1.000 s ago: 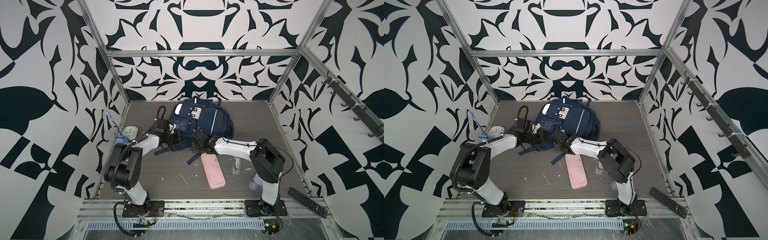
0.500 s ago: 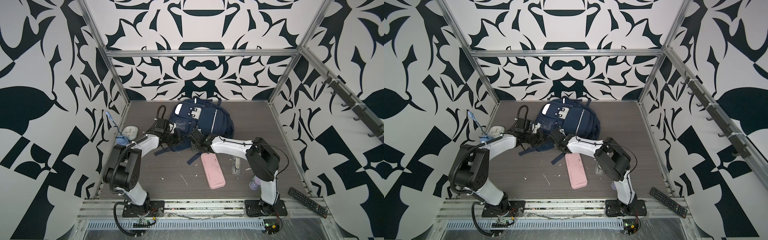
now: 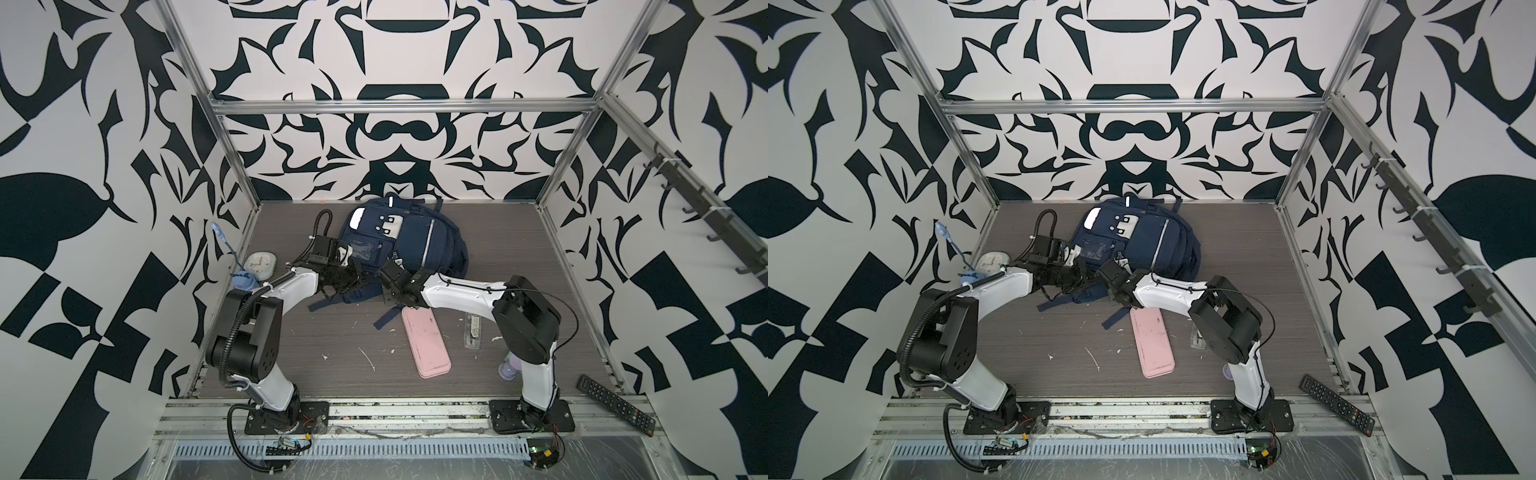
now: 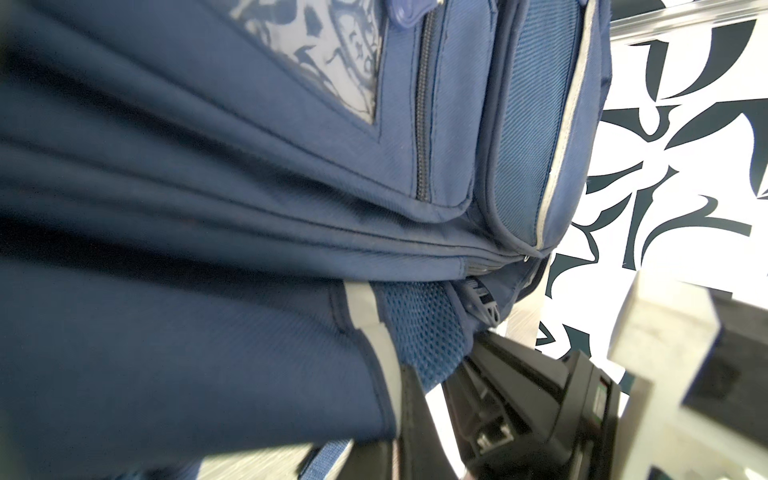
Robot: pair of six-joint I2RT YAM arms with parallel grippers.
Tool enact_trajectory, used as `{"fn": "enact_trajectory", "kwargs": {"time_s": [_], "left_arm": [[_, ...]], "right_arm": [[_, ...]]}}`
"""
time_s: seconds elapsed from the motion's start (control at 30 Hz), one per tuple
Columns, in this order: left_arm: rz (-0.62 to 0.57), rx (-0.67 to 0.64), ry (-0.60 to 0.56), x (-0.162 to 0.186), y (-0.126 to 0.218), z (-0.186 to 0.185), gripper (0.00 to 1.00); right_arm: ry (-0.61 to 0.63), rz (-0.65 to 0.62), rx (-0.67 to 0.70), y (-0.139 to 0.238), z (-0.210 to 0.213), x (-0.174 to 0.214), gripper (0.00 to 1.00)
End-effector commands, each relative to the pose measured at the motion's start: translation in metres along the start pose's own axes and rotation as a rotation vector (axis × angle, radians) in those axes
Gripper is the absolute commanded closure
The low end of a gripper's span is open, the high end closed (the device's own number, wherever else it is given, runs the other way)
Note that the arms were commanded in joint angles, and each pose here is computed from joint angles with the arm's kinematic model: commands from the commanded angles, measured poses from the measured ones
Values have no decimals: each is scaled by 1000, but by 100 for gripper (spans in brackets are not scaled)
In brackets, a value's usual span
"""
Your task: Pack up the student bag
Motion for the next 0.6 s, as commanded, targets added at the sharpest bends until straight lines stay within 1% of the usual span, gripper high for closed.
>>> {"fn": "enact_trajectory", "kwargs": {"time_s": [0.0, 0.1, 0.23, 0.33, 0.43, 0.53, 0.57], "left_arm": [[-37, 23, -60, -12, 11, -18, 93], [-48, -17, -44, -15, 14, -9, 93], [-80, -51, 4, -21, 21, 8, 95], [-114, -73, 29, -27, 29, 17, 95], [-146, -94, 51, -30, 36, 24, 96], [-168, -102, 76, -33, 39, 30, 96], [-173, -106, 83, -33, 39, 32, 96]], "right_arm": [[-3, -32, -37, 24, 3, -9, 100], [16, -10, -59, 31, 3, -7, 100], [50, 27, -112, 42, 5, -4, 100], [94, 45, -116, 50, 0, -1, 100], [128, 66, -111, 56, -9, 4, 100], [132, 73, -100, 59, -24, 4, 100], [128, 96, -114, 61, -29, 7, 100]]}}
Point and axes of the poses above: each gripper's point midway between its finger pads, its own y axis back along the fingers, its own z axis along the line the jaws close on, x = y × z, the point moved 5 cm from there along y, back along the fingers, and after that the axes turned 11 degrees about -y, right-handed, at the moved point
